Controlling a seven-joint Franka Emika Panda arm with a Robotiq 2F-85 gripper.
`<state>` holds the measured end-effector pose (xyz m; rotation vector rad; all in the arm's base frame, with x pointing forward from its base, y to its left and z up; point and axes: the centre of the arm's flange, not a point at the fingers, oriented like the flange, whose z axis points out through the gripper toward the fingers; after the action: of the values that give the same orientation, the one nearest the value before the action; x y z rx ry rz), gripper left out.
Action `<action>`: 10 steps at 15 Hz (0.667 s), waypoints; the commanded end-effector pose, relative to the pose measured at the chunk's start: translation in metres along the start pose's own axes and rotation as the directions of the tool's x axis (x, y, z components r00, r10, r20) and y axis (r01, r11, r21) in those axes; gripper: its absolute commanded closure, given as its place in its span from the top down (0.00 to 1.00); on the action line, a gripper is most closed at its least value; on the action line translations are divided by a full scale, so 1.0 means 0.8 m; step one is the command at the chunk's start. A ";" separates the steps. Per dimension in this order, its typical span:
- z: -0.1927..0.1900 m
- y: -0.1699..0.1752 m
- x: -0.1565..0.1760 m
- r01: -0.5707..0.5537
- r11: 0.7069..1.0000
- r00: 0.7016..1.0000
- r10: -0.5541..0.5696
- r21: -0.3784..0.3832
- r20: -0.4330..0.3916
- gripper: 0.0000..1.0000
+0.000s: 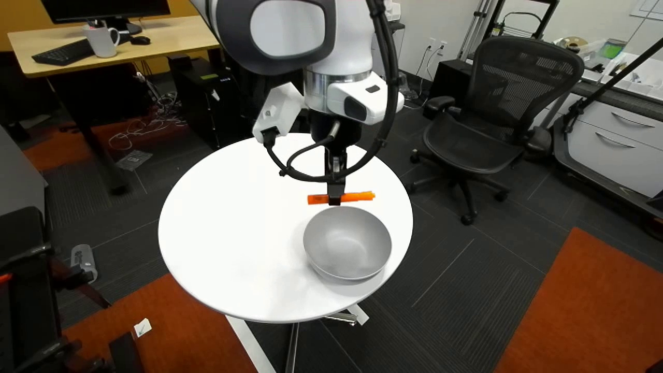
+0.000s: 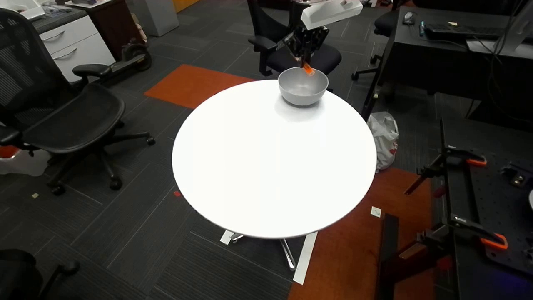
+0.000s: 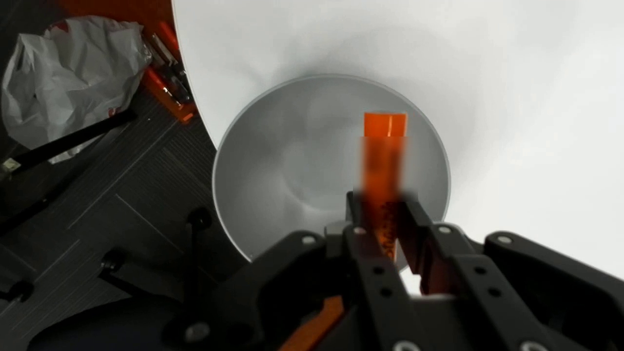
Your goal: Put the marker in the bowl
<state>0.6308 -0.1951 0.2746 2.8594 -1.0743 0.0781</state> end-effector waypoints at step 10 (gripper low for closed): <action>0.070 0.009 0.063 -0.078 0.997 0.993 0.078 -0.005 0.085 0.59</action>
<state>0.6496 -0.2341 0.2215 2.8237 -1.1809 -0.0002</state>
